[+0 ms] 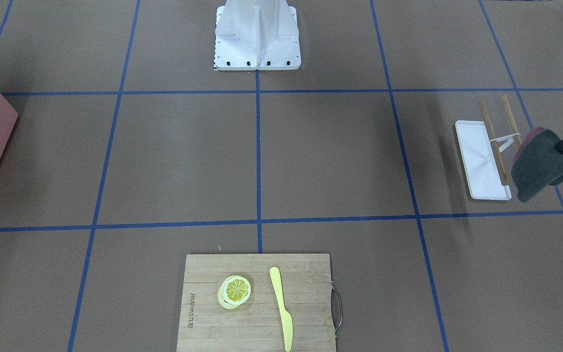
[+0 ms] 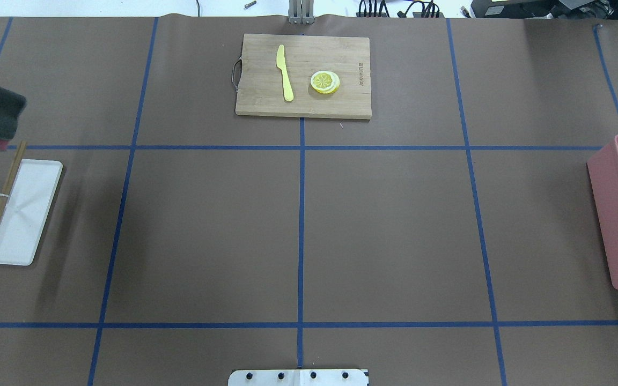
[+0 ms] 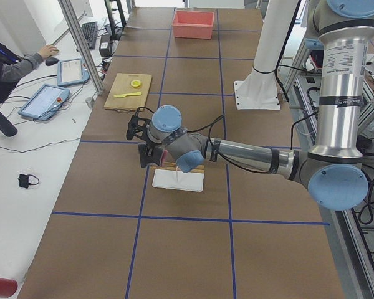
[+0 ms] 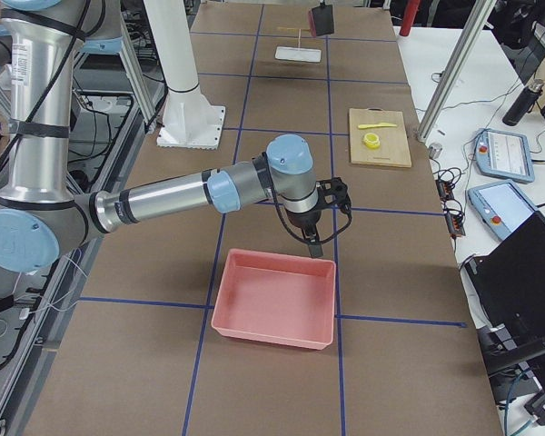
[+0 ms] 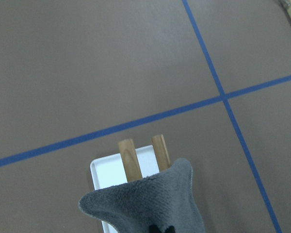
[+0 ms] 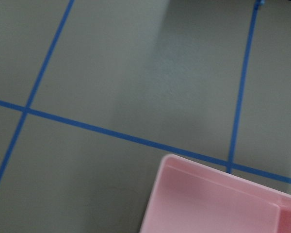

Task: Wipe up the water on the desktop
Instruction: 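Lift the grey cloth off the white tray with the left gripper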

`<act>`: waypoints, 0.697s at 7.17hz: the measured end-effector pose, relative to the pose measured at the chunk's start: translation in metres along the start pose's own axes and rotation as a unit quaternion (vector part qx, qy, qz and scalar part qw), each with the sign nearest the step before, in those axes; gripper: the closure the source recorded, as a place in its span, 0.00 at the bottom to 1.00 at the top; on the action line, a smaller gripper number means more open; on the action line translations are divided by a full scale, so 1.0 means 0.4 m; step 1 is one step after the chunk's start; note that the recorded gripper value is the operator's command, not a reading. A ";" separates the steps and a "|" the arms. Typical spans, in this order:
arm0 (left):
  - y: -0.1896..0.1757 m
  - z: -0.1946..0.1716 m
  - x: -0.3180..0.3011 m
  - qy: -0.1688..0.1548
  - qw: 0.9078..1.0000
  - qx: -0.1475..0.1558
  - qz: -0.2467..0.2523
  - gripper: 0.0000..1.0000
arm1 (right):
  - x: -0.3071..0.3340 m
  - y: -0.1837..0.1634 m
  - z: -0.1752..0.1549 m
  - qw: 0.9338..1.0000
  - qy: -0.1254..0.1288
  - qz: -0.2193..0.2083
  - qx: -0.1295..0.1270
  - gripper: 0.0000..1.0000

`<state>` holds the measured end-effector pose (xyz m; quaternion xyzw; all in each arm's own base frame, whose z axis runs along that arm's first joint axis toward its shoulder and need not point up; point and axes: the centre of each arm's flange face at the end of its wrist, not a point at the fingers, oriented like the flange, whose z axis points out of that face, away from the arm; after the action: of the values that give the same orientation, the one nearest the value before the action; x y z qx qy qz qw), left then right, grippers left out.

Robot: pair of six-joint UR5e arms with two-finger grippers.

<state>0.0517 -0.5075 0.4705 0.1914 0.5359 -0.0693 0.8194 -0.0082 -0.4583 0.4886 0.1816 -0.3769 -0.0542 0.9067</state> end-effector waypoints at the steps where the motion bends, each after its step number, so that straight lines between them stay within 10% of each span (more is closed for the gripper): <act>1: -0.019 0.018 0.058 0.013 1.000 0.004 -0.027 1.00 | -0.095 -0.042 0.028 1.000 -0.020 0.005 0.023 0.01; 5: -0.017 0.248 0.440 0.058 0.988 0.013 -0.142 1.00 | -0.463 -0.222 0.081 0.989 -0.086 -0.085 0.089 0.01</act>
<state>0.2075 -0.5361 0.3445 0.1281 0.6029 -0.1806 0.7665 -0.1591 -0.5066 0.3538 0.2872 -0.4402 -0.1132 0.8431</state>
